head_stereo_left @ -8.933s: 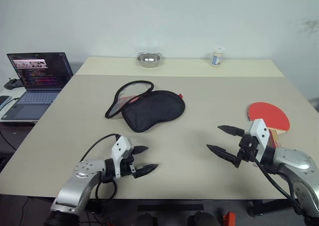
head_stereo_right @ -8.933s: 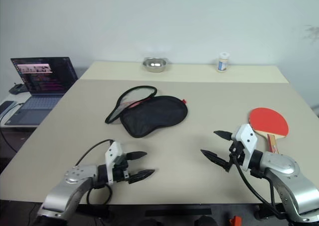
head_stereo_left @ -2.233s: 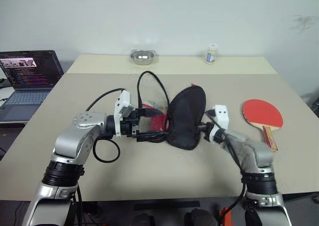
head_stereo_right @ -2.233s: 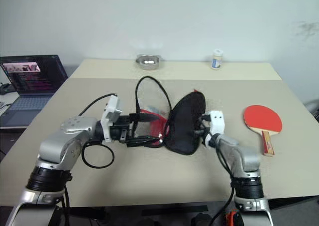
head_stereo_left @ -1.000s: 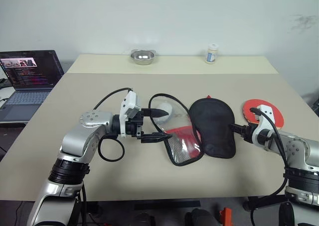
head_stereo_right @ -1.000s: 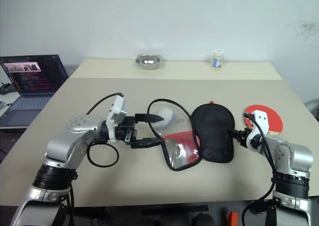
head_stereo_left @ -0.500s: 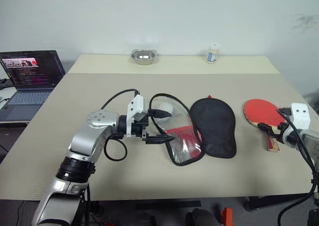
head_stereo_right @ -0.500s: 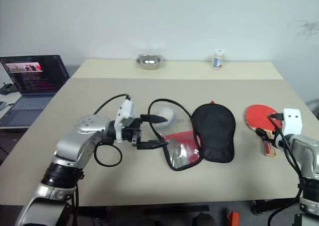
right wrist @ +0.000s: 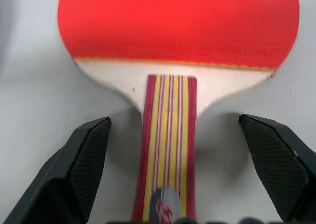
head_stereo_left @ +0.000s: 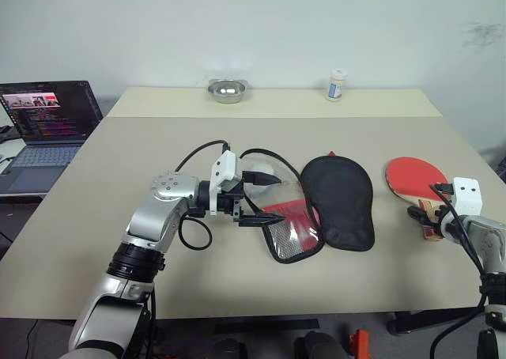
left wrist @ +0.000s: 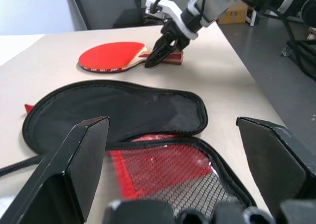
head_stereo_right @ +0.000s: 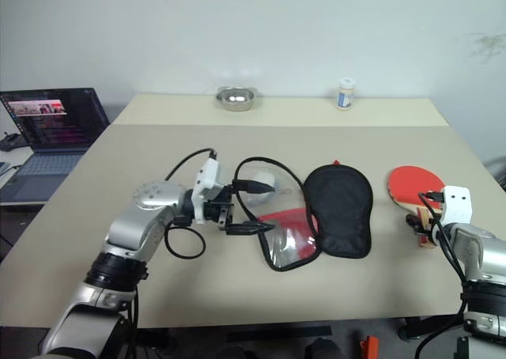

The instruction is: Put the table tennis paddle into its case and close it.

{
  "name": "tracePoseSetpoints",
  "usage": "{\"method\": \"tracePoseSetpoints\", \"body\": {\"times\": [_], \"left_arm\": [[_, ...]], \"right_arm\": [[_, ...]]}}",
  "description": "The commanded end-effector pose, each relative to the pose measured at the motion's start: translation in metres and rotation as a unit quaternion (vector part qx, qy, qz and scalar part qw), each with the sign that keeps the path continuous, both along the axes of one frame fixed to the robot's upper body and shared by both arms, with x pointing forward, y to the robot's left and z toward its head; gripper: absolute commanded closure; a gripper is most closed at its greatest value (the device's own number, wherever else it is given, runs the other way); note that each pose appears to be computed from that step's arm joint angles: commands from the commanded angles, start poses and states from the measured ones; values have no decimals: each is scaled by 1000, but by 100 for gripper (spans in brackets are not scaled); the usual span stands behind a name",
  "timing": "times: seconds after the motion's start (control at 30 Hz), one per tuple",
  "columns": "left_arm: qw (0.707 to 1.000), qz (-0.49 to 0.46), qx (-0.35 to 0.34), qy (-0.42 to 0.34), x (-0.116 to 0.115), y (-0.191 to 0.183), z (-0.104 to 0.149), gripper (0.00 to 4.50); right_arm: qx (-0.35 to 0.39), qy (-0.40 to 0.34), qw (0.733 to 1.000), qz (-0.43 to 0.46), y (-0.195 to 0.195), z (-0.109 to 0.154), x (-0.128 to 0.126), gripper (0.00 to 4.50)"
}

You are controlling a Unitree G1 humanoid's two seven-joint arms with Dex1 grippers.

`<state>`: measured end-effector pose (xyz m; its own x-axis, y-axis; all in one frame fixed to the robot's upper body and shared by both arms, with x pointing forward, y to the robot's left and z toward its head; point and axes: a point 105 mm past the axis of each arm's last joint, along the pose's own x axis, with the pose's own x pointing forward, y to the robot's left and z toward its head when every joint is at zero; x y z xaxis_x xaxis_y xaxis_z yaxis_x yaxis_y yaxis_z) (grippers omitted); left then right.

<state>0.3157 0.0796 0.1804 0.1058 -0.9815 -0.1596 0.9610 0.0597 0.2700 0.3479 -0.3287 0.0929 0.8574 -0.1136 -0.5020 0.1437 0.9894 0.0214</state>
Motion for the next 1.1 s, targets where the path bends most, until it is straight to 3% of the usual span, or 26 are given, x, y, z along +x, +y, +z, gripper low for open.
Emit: {"method": "tracePoseSetpoints", "body": {"times": [0.03,0.17,0.43,0.63,0.73,0.87,1.1], "left_arm": [[1000,-9,-3,-22,-2,-4,10,0],[1000,-6,-2,-24,-2,-3,12,0],[1000,2,-3,-23,-1,-4,14,0],[999,49,1,-15,2,16,10,0],[998,58,3,-12,1,20,10,0],[998,61,5,-16,1,20,11,0],[998,61,6,-19,1,19,11,0]], "right_arm": [[-3,-3,1000,9,3,-2,6,3],[-4,1,1000,8,3,-7,8,88],[-1,-21,1000,2,2,4,12,341],[-22,-111,989,93,49,72,12,341],[-5,-136,984,117,83,90,5,341],[35,-143,981,126,125,89,-3,341],[88,-112,982,123,177,59,-21,341]]}}
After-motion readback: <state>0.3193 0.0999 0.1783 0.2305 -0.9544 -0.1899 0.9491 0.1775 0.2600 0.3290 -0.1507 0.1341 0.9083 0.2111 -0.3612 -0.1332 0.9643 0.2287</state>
